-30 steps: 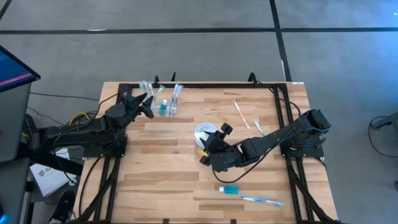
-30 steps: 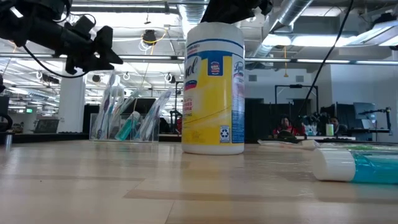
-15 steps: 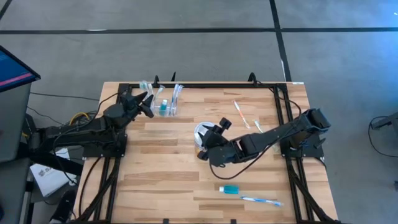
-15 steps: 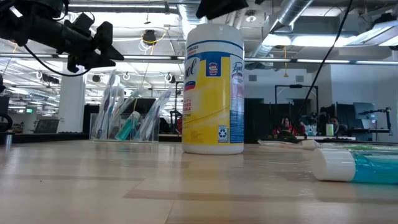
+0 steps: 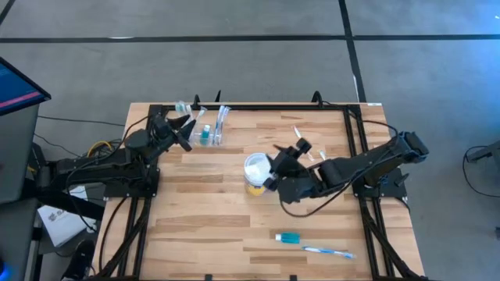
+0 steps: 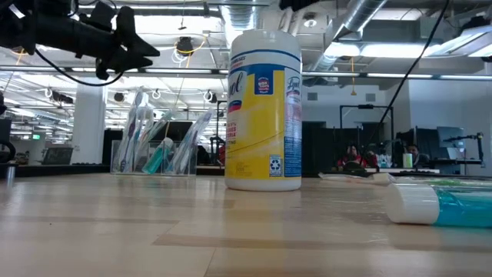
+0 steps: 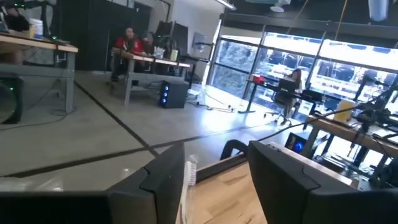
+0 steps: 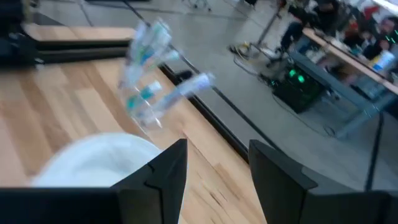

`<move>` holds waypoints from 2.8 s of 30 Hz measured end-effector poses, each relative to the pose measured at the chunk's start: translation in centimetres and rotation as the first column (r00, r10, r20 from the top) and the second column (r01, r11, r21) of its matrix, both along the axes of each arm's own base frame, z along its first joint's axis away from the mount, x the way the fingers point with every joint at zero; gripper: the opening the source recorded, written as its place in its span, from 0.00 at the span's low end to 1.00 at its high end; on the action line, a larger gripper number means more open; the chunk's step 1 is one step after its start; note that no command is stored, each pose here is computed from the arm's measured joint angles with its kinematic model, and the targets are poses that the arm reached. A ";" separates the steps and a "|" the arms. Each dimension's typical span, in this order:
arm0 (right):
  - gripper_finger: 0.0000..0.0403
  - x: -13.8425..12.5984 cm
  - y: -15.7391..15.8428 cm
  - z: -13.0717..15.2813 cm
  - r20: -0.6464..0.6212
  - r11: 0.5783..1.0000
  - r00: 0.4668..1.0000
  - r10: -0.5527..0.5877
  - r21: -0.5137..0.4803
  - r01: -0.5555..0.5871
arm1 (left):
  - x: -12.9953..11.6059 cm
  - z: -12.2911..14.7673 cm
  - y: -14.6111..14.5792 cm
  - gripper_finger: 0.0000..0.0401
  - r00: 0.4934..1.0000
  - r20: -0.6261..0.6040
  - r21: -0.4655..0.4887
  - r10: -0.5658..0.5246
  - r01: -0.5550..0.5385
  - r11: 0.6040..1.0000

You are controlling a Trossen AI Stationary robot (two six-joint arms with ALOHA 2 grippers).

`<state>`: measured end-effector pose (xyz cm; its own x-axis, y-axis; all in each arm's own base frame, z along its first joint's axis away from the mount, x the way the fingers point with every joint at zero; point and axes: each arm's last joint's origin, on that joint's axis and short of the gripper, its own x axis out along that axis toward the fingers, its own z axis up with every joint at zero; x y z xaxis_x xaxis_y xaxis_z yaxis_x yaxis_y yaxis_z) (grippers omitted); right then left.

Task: Pick & Place toothbrushing station
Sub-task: Put the orange toothbrush into the transparent organizer

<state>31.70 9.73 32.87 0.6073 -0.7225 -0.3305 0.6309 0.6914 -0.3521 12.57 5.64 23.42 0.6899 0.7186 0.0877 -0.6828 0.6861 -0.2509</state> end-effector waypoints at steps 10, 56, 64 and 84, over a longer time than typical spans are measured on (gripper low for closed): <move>0.41 -3.3 -1.4 -0.1 -0.043 0.990 0.990 -0.137 0.022 0.138 | 0.9 0.8 -1.6 0.38 0.964 0.023 0.027 -0.264 0.263 0.964; 0.38 -12.1 -11.2 -9.5 -0.290 0.827 0.952 -0.095 0.509 0.238 | 6.4 -1.0 -7.1 0.37 0.867 -0.015 0.044 -0.497 0.498 0.866; 0.41 -12.4 -13.7 -11.0 -0.314 0.775 0.947 -0.061 0.583 0.243 | 6.5 -1.0 -7.5 0.37 0.858 -0.006 0.049 -0.513 0.513 0.857; 0.44 -13.7 -15.6 -15.3 -0.381 0.692 0.924 -0.038 0.657 0.299 | 6.5 -0.9 -7.5 0.37 0.858 -0.001 0.052 -0.514 0.514 0.856</move>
